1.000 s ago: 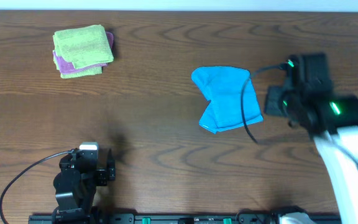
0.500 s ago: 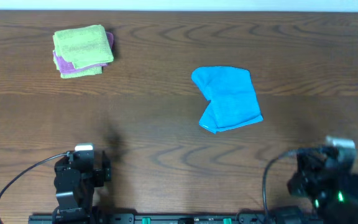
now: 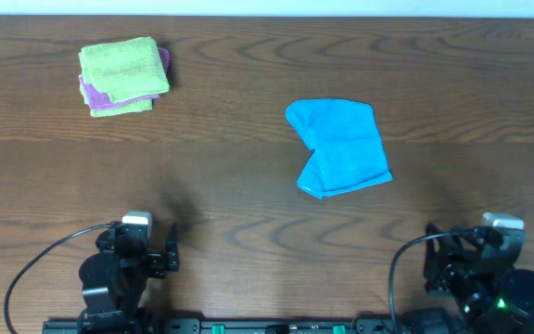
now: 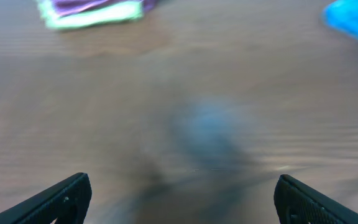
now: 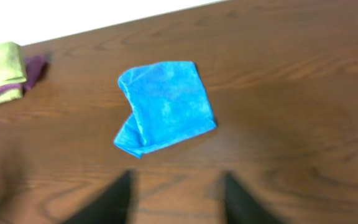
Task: Fold the cloth
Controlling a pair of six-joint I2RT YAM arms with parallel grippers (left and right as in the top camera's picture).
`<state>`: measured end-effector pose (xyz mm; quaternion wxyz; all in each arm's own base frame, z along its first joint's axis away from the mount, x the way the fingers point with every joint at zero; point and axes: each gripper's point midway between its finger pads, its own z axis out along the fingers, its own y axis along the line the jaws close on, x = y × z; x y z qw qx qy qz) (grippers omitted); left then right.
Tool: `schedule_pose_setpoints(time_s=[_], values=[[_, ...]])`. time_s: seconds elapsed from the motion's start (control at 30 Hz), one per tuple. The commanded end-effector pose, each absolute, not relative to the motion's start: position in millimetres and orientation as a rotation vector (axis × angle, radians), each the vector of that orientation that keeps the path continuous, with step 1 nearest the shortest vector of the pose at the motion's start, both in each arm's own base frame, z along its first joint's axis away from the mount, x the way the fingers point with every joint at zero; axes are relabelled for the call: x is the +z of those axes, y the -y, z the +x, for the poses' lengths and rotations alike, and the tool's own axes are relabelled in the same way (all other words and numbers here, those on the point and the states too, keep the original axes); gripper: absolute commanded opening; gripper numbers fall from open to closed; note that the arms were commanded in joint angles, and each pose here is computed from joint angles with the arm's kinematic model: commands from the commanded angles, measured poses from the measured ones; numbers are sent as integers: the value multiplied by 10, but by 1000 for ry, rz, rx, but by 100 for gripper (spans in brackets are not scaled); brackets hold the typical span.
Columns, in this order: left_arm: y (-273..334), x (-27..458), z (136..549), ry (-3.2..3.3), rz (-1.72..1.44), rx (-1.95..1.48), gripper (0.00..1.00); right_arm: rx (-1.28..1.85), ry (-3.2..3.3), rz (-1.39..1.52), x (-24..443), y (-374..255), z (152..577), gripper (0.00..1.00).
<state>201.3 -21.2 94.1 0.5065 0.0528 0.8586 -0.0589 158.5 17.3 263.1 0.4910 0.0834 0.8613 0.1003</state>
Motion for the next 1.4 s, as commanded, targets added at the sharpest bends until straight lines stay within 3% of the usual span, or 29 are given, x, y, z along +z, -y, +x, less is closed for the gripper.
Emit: schedule_pose_setpoints(time_s=[0.0, 0.03, 0.07, 0.33, 0.47, 0.83, 1.03, 1.17, 1.37], values=[[706, 1109, 1924, -1985, 278, -472, 95, 255, -2079, 196, 2660, -190, 1597, 84], [796, 1180, 1905, -1949, 321, -524, 95, 256, -2074, 196, 2670, -191, 1602, 96], [878, 1267, 1888, -1905, 366, -570, 95, 257, -2073, 196, 2673, -191, 1604, 99], [1384, 2282, 1540, -1376, 769, -784, 95, 298, -2079, 171, 2673, -260, 1594, 99], [1454, 2496, 1386, -1222, 893, -742, 95, 321, -2081, 158, 2674, -298, 1589, 99], [1539, 2460, 1205, -1185, 999, -808, 95, 410, -2086, 105, 2693, -442, 1562, 99], [1641, 2399, 829, -1083, 1217, -908, 95, 446, -2091, 81, 2692, -502, 1542, 99], [1641, 2329, 860, -1202, 1136, -1031, 95, 426, -2095, 49, 2681, -501, 1537, 99], [1455, 2192, 1441, -1518, 649, -1045, 95, 410, -2104, 23, 2658, -499, 1524, 99]])
